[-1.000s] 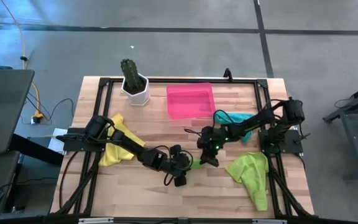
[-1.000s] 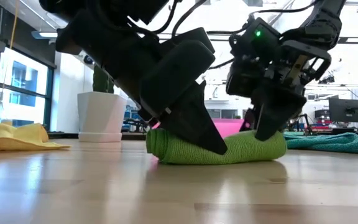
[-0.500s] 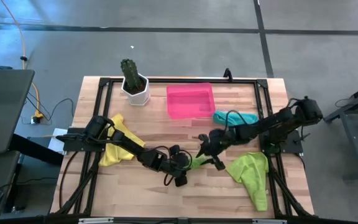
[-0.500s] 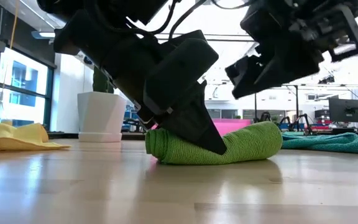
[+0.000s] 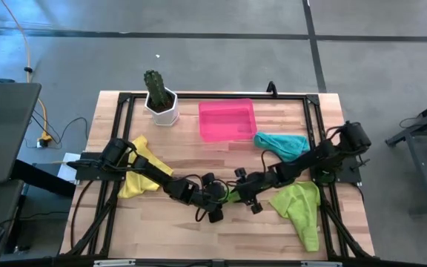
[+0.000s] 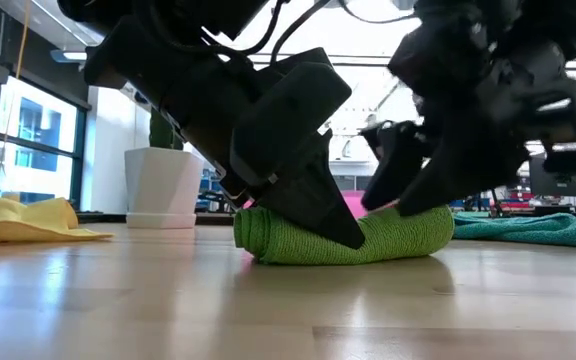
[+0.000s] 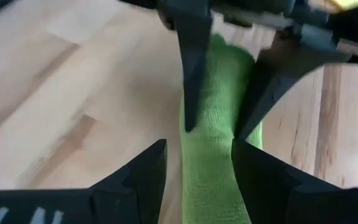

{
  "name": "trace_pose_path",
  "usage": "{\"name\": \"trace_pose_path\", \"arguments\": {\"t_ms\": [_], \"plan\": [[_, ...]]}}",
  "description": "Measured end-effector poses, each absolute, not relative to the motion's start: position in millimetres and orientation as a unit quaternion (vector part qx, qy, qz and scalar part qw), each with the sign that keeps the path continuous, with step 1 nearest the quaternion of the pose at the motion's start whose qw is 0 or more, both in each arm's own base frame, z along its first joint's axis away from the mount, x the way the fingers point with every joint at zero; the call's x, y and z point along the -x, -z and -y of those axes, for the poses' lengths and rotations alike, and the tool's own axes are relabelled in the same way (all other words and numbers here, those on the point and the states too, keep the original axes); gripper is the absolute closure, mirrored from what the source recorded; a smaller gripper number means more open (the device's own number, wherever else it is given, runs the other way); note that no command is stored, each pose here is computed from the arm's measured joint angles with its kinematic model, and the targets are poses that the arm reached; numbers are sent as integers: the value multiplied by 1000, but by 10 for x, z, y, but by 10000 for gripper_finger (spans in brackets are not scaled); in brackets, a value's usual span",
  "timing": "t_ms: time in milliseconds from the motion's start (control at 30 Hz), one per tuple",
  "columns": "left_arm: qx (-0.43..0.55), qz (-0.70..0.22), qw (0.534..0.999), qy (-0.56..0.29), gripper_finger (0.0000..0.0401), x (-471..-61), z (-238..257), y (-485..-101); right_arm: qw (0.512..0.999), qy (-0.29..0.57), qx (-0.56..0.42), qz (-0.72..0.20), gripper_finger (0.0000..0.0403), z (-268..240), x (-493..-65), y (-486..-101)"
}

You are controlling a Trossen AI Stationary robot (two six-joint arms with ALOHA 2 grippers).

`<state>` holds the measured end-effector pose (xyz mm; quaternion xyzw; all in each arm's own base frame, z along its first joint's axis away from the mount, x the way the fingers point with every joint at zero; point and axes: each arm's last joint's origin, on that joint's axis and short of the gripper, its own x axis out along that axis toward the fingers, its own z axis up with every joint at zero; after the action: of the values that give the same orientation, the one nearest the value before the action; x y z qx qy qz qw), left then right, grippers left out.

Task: Roll microfiber towels into tight, uniform cylinder then place into a basket
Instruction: Put the rolled green microfiber cloth into the pink bin

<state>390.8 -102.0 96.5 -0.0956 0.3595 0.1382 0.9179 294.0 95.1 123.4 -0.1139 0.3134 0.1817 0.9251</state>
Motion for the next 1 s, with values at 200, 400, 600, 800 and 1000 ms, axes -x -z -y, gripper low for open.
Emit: {"name": "trace_pose_path", "arguments": {"t_ms": [200, 400, 600, 800, 1000], "plan": [[97, -358, 919, -137, 242, -3911, 1023, -966, 926, -150, 107, -329, 231, -950, -2980, -1069], [97, -357, 919, -137, 242, -3912, 1023, -967, 927, -134, 113, -332, 231, -942, -2982, -1055], [98, -344, 924, -132, 242, -3932, 1029, -976, 918, -131, 119, -356, 231, -931, -2955, -1028], [99, -341, 925, -131, 242, -3936, 1030, -978, 914, -131, 121, -366, 228, -927, -2941, -1013], [106, -339, 925, -131, 243, -3939, 1032, -982, 913, -130, 121, -368, 205, -919, -2938, -1007]]}}
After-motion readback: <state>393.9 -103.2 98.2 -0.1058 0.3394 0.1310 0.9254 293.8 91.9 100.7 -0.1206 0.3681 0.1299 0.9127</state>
